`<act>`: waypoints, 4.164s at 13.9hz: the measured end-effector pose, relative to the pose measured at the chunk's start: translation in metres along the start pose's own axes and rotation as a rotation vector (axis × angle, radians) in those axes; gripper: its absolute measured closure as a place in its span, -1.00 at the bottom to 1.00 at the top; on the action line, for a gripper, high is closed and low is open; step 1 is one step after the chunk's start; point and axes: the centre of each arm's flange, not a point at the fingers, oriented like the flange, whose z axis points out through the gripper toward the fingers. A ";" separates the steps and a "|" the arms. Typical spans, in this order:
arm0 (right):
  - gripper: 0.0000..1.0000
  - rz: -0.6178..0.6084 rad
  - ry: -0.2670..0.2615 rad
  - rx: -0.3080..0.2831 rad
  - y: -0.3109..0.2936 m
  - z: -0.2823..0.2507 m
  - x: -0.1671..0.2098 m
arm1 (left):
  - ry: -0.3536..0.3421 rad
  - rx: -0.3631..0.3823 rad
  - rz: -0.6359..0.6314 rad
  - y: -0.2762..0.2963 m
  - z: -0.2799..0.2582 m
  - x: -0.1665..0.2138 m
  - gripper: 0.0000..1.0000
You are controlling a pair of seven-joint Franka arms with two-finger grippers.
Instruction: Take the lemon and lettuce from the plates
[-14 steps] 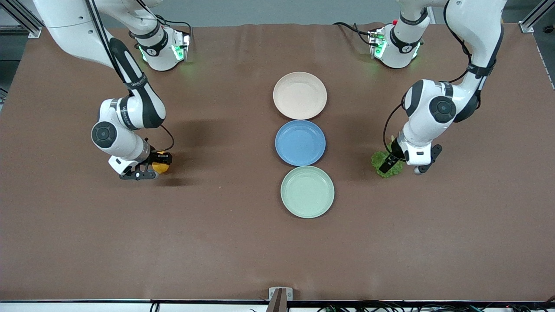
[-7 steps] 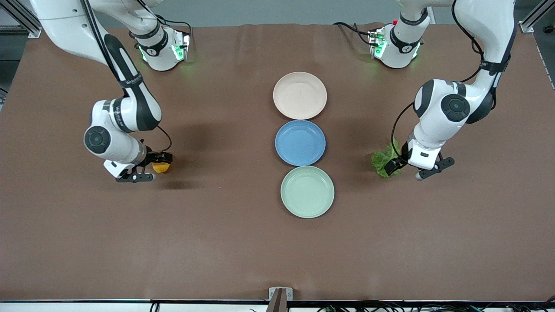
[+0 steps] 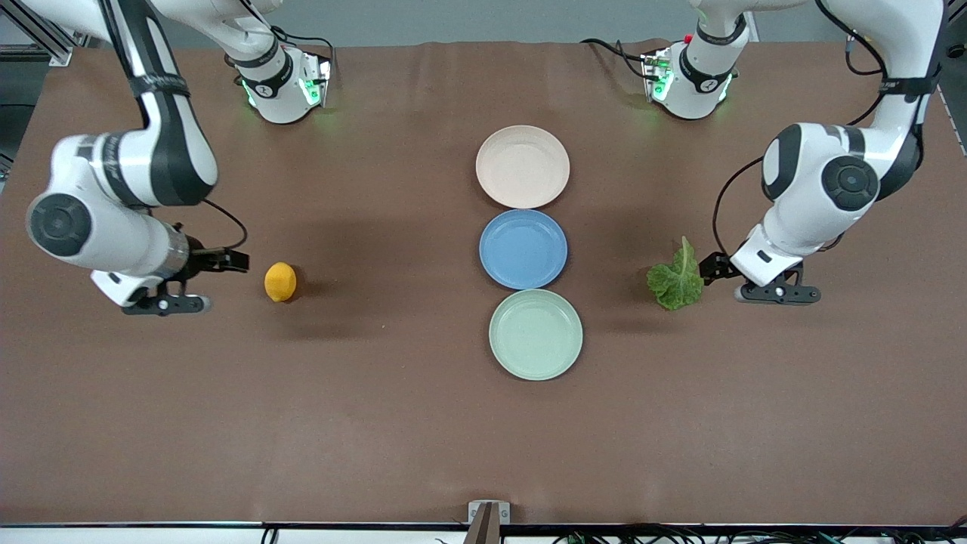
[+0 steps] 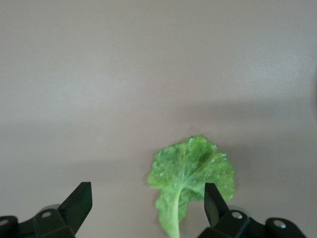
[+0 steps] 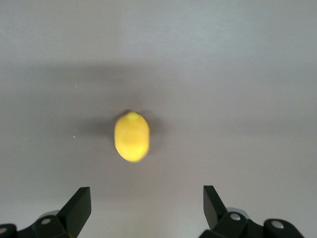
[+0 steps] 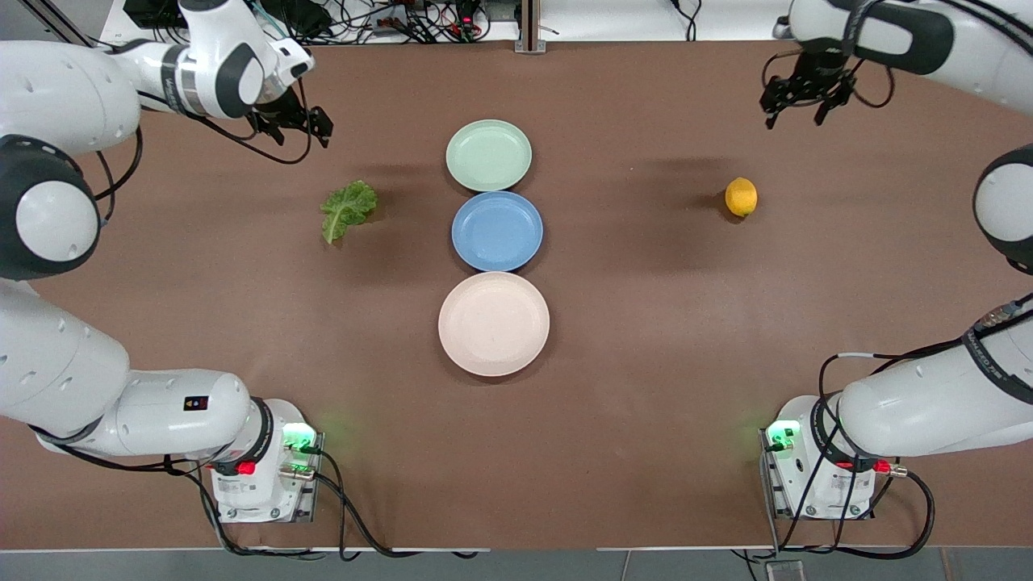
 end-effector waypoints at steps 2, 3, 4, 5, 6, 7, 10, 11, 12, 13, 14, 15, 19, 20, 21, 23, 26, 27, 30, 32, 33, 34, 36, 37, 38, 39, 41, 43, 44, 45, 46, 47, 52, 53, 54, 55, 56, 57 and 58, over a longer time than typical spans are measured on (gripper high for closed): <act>-1.00 0.031 -0.022 0.002 0.022 -0.037 -0.017 | -0.018 0.002 -0.029 -0.011 -0.041 0.002 -1.00; -1.00 0.044 -0.031 0.004 0.030 -0.057 -0.023 | -0.031 -0.004 -0.043 -0.015 -0.066 0.002 -1.00; -1.00 0.057 -0.034 0.006 0.037 -0.077 -0.028 | -0.044 -0.009 -0.055 -0.018 -0.095 0.003 -1.00; -1.00 0.069 -0.027 0.009 0.044 -0.099 -0.032 | -0.054 -0.009 -0.066 -0.023 -0.124 0.005 -1.00; -1.00 0.078 -0.010 0.010 0.049 -0.120 -0.035 | -0.060 -0.009 -0.075 -0.028 -0.148 0.006 -1.00; -1.00 0.082 0.011 0.011 0.052 -0.140 -0.038 | -0.067 -0.009 -0.082 -0.032 -0.171 0.007 -1.00; -1.00 0.083 0.036 0.009 0.052 -0.166 -0.037 | -0.074 -0.009 -0.095 -0.040 -0.225 0.008 -1.00; -1.00 0.084 0.037 0.008 0.052 -0.166 -0.034 | -0.065 -0.009 -0.100 -0.043 -0.241 0.008 -1.00; -1.00 0.085 0.033 0.008 0.053 -0.164 -0.031 | -0.054 -0.009 -0.105 -0.046 -0.257 0.008 -1.00; -1.00 0.086 0.030 0.008 0.053 -0.161 -0.028 | -0.044 -0.009 -0.108 -0.048 -0.270 0.007 -1.00; -1.00 0.085 0.027 0.008 0.053 -0.160 -0.026 | -0.036 -0.009 -0.110 -0.049 -0.280 0.007 -1.00; -1.00 0.085 0.023 0.008 0.053 -0.159 -0.026 | -0.031 -0.009 -0.110 -0.049 -0.288 0.006 -1.00; -1.00 0.099 0.007 0.033 0.060 -0.154 -0.026 | -0.021 -0.010 -0.075 -0.050 -0.297 0.005 -1.00; -1.00 0.107 0.004 0.045 0.065 -0.149 -0.026 | -0.021 -0.010 -0.070 -0.051 -0.298 0.005 -1.00; -1.00 0.112 0.006 0.052 0.069 -0.144 -0.026 | -0.021 -0.010 -0.070 -0.054 -0.298 0.005 -1.00; -1.00 0.112 0.019 0.057 0.070 -0.143 -0.030 | -0.022 -0.010 -0.072 -0.055 -0.297 0.005 -1.00; -1.00 0.105 0.048 0.058 0.066 -0.156 -0.043 | -0.024 -0.010 -0.071 -0.055 -0.297 0.005 -1.00; -1.00 0.100 0.065 0.058 0.063 -0.161 -0.047 | -0.023 -0.010 -0.070 -0.055 -0.297 0.006 -1.00; -1.00 0.081 0.117 0.056 0.052 -0.167 -0.065 | -0.023 -0.011 -0.067 -0.053 -0.297 0.006 -1.00; -1.00 0.079 0.130 0.057 0.051 -0.168 -0.077 | -0.024 -0.011 -0.066 -0.053 -0.297 0.006 -1.00; -1.00 0.079 0.134 0.057 0.051 -0.169 -0.082 | -0.024 -0.011 -0.066 -0.053 -0.296 0.006 -1.00; -1.00 0.079 0.139 0.057 0.050 -0.171 -0.085 | -0.025 -0.011 -0.066 -0.053 -0.296 0.007 -1.00; -1.00 0.079 0.148 0.058 0.051 -0.173 -0.093 | -0.027 -0.011 -0.066 -0.053 -0.295 0.007 -1.00; -1.00 0.080 0.152 0.058 0.051 -0.174 -0.096 | -0.028 -0.011 -0.066 -0.053 -0.294 0.007 -1.00; -1.00 0.080 0.156 0.058 0.051 -0.175 -0.099 | -0.028 -0.011 -0.066 -0.053 -0.294 0.008 -1.00; -1.00 0.080 0.161 0.058 0.051 -0.176 -0.100 | -0.029 -0.011 -0.066 -0.053 -0.294 0.008 -1.00; -1.00 0.081 0.169 0.058 0.051 -0.176 -0.099 | -0.029 -0.011 -0.067 -0.053 -0.294 0.008 -1.00; -1.00 0.081 0.180 0.058 0.051 -0.177 -0.098 | -0.030 -0.012 -0.067 -0.053 -0.293 0.008 -1.00; -1.00 0.081 0.187 0.058 0.051 -0.178 -0.098 | -0.031 -0.012 -0.066 -0.053 -0.292 0.008 -1.00; -1.00 0.081 0.196 0.058 0.051 -0.179 -0.097 | -0.032 -0.012 -0.066 -0.052 -0.292 0.009 -1.00; -1.00 0.082 0.200 0.058 0.052 -0.179 -0.097 | -0.033 -0.012 -0.064 -0.052 -0.292 0.009 -1.00; -1.00 0.081 0.200 0.058 0.052 -0.179 -0.096 | -0.033 -0.012 -0.061 -0.050 -0.291 0.009 -1.00; -1.00 0.041 0.211 0.053 0.056 -0.180 -0.096 | -0.033 -0.012 -0.053 -0.045 -0.291 0.009 -1.00; -1.00 0.041 0.211 0.054 0.058 -0.180 -0.096 | -0.033 -0.012 -0.054 -0.046 -0.291 0.009 -1.00; -1.00 0.041 0.211 0.054 0.058 -0.180 -0.096 | -0.033 -0.012 -0.055 -0.046 -0.291 0.009 -1.00; -1.00 0.040 0.211 0.053 0.058 -0.180 -0.096 | -0.032 -0.012 -0.056 -0.047 -0.292 0.009 -1.00; -1.00 0.038 0.211 0.053 0.058 -0.180 -0.096 | -0.031 -0.012 -0.059 -0.049 -0.292 0.009 -1.00; -1.00 0.037 0.211 0.053 0.058 -0.180 -0.096 | -0.031 -0.011 -0.061 -0.050 -0.293 0.009 -1.00; -1.00 0.035 0.212 0.053 0.058 -0.180 -0.096 | -0.030 -0.011 -0.062 -0.050 -0.293 0.009 -1.00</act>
